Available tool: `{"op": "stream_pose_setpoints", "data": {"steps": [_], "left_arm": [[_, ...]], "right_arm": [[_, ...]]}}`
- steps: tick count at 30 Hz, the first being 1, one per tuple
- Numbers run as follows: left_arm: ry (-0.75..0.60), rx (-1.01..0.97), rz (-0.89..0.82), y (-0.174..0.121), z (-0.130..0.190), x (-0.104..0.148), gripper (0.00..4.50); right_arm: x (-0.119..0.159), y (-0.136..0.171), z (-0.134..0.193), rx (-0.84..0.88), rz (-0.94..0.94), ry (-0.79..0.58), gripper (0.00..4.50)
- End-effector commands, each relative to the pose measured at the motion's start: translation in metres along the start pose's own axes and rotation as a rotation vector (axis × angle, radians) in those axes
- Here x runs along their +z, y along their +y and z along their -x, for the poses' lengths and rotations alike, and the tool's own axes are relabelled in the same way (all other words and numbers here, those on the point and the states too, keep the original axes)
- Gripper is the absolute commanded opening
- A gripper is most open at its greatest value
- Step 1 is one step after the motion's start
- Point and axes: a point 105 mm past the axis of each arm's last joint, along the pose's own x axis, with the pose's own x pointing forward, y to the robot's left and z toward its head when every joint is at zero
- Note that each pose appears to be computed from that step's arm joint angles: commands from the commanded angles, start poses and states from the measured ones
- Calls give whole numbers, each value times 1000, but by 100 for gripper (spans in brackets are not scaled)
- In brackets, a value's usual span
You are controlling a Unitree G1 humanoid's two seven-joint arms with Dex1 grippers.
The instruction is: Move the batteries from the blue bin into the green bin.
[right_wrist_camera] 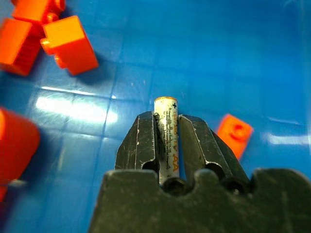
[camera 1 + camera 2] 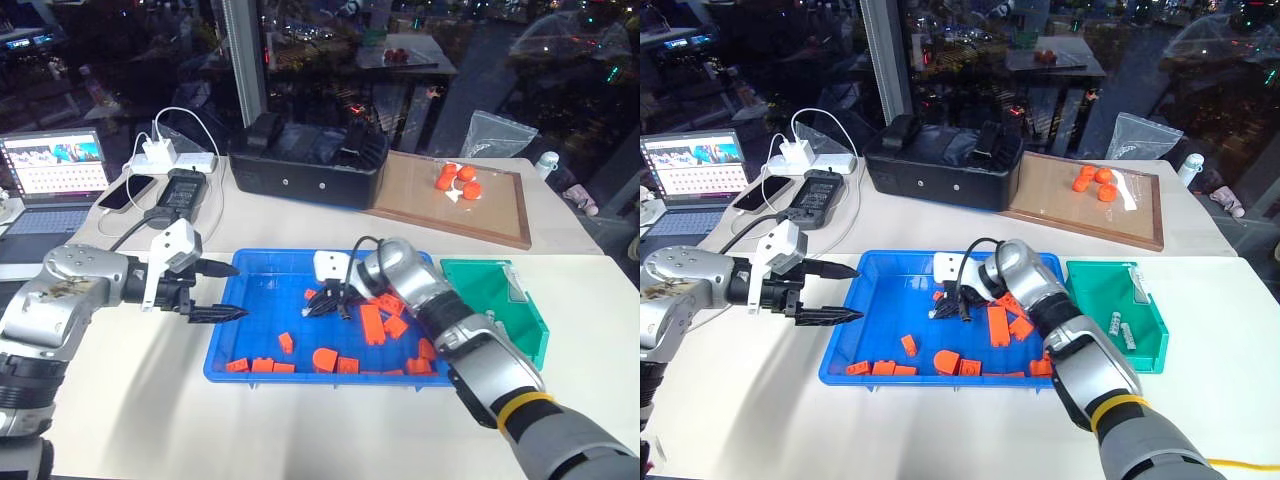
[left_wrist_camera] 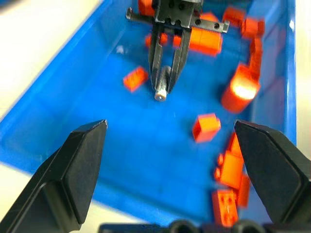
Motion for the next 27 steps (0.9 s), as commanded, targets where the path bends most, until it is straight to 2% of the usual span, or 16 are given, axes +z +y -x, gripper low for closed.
{"op": "stream_pose_setpoints", "data": {"steps": [1,3,6,8,11,16,19,21,23,27], "left_arm": [[-84,-53,-27,-5,-6,22,450],[-135,-84,-19,-6,-15,31,450],[-192,-149,-33,-10,-34,43,450],[-237,-188,-39,-12,-42,53,450],[-296,-233,-51,-14,-53,69,450],[-312,-288,-78,-17,-65,78,450],[-293,-304,-98,-19,-72,78,450],[-278,-289,-112,-16,-74,76,450],[-266,-275,-126,-13,-74,75,450],[-268,-259,-142,-11,-74,74,450]], "right_arm": [[26,-1,52,-83,-11,-82,34],[24,-3,87,-169,-69,-83,34],[-5,3,148,-335,-136,42,34],[-24,8,178,-430,-180,120,34],[-45,19,210,-529,-283,155,34],[-81,31,226,-626,-428,173,34],[-114,37,221,-678,-485,254,34],[-126,38,217,-696,-505,279,34],[-130,38,214,-701,-512,284,135],[-127,37,216,-714,-503,291,265]]}}
